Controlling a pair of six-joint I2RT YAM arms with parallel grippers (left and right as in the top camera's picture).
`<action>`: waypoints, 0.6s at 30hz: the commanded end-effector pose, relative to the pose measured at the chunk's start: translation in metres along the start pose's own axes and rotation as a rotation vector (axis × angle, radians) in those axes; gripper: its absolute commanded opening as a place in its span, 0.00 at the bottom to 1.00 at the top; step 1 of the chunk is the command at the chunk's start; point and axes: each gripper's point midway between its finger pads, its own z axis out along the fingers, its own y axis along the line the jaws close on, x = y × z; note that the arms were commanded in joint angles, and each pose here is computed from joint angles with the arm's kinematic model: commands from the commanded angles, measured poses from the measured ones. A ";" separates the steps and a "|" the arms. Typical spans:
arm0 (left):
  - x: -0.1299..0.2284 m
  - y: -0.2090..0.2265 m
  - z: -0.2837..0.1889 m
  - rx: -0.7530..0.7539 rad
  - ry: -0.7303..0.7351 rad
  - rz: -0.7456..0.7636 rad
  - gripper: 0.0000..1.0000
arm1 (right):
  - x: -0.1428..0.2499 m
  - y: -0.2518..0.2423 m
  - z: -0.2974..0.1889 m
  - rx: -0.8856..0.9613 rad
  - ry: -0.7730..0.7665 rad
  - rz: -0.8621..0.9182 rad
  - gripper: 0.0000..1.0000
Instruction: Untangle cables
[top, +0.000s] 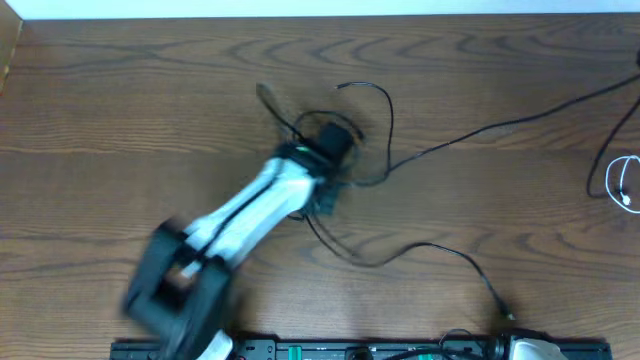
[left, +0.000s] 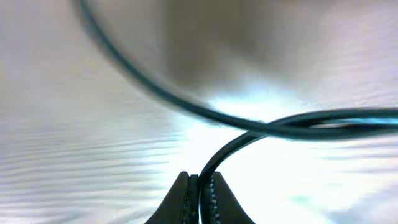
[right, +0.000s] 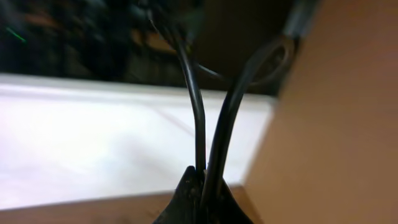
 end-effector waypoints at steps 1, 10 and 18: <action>-0.030 0.042 -0.099 0.009 -0.306 -0.110 0.07 | 0.017 -0.030 0.012 0.150 0.071 -0.041 0.01; 0.035 0.183 -0.278 -0.128 -0.883 -0.495 0.07 | 0.045 -0.041 0.031 0.182 0.159 -0.059 0.01; 0.104 0.222 -0.312 -0.346 -0.974 -0.650 0.08 | 0.052 -0.055 0.031 0.218 0.183 -0.037 0.01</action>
